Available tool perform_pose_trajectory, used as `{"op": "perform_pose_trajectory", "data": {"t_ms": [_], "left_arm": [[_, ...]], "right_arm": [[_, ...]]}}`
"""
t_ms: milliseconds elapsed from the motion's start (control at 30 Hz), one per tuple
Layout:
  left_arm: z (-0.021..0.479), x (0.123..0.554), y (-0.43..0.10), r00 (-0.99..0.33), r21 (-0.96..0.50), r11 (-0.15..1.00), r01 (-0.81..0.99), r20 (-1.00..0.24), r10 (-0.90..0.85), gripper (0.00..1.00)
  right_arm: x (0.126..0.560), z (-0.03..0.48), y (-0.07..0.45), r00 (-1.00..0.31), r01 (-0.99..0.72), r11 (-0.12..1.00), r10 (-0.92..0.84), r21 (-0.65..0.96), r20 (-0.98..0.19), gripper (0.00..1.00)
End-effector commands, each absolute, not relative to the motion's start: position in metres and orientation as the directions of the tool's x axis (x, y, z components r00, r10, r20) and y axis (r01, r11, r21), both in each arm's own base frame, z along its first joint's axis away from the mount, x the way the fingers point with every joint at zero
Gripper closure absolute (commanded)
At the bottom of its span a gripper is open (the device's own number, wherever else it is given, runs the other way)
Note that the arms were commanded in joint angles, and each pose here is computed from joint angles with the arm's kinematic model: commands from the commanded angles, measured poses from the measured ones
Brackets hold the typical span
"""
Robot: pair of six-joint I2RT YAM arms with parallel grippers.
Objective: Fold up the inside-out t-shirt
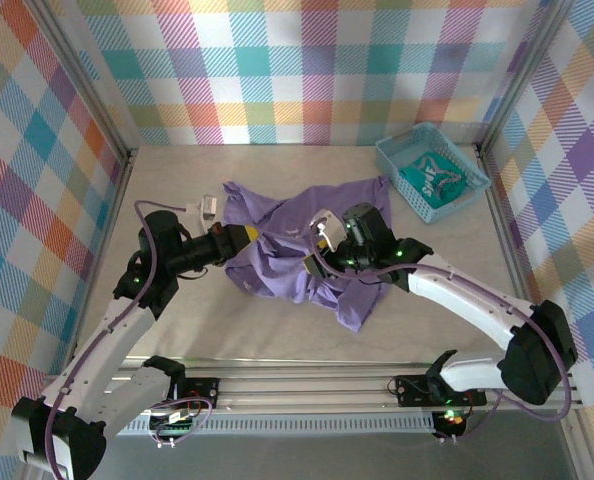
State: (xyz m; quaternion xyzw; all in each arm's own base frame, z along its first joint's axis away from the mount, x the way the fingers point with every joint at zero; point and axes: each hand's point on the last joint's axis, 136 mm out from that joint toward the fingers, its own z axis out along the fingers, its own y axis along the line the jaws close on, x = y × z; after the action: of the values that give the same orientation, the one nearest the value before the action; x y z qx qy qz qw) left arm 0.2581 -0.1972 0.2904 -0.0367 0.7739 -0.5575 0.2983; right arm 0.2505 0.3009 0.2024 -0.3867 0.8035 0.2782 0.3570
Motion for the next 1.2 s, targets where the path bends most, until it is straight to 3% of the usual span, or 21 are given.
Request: {"op": "perform_pose_trajectory", "data": {"t_ms": [0, 167, 367, 433, 600, 667, 800, 967, 1067, 1167], "left_arm": [[0.306, 0.255, -0.193, -0.794, -0.861, 0.388, 0.328, -0.474, -0.381, 1.00], [0.307, 0.253, -0.194, -0.796, -0.858, 0.390, 0.336, -0.480, -0.369, 1.00], [0.305, 0.251, -0.193, -0.795, -0.845, 0.407, 0.346, -0.494, -0.351, 1.00], [0.304, 0.252, -0.193, -0.795, -0.843, 0.410, 0.349, -0.498, -0.348, 1.00], [0.302, 0.265, -0.183, -0.755, -0.822, 0.473, 0.318, -0.521, -0.399, 1.00], [0.296, 0.276, -0.167, -0.711, -0.783, 0.569, 0.252, -0.549, -0.440, 1.00], [0.270, 0.295, -0.137, -0.650, -0.694, 0.710, 0.118, -0.595, -0.474, 1.00], [0.260, 0.312, -0.144, -0.660, -0.708, 0.698, 0.104, -0.575, -0.484, 1.00], [0.255, 0.312, -0.145, -0.673, -0.700, 0.706, 0.105, -0.572, -0.468, 0.92], [0.254, 0.304, -0.140, -0.668, -0.677, 0.729, 0.106, -0.591, -0.452, 0.74]], "right_arm": [[0.255, 0.218, 0.319, -0.308, -0.879, 0.471, -0.443, 0.073, -0.842, 0.45], [0.276, 0.212, 0.340, -0.252, -0.899, 0.438, -0.480, 0.019, -0.841, 0.31], [0.303, 0.207, 0.360, -0.237, -0.896, 0.444, -0.506, -0.015, -0.829, 0.30], [0.305, 0.204, 0.365, -0.250, -0.898, 0.440, -0.504, 0.004, -0.827, 0.37], [0.272, 0.196, 0.374, -0.353, -0.926, 0.314, -0.521, 0.209, -0.777, 0.89], [0.248, 0.207, 0.369, -0.427, -0.904, 0.226, -0.495, 0.362, -0.756, 0.98], [0.216, 0.256, 0.355, -0.557, -0.808, 0.032, -0.366, 0.588, -0.746, 1.00], [0.206, 0.290, 0.355, -0.592, -0.767, -0.078, -0.297, 0.637, -0.749, 1.00], [0.215, 0.291, 0.356, -0.620, -0.750, -0.066, -0.276, 0.658, -0.734, 1.00], [0.227, 0.288, 0.358, -0.652, -0.731, -0.038, -0.258, 0.682, -0.713, 1.00]]}}
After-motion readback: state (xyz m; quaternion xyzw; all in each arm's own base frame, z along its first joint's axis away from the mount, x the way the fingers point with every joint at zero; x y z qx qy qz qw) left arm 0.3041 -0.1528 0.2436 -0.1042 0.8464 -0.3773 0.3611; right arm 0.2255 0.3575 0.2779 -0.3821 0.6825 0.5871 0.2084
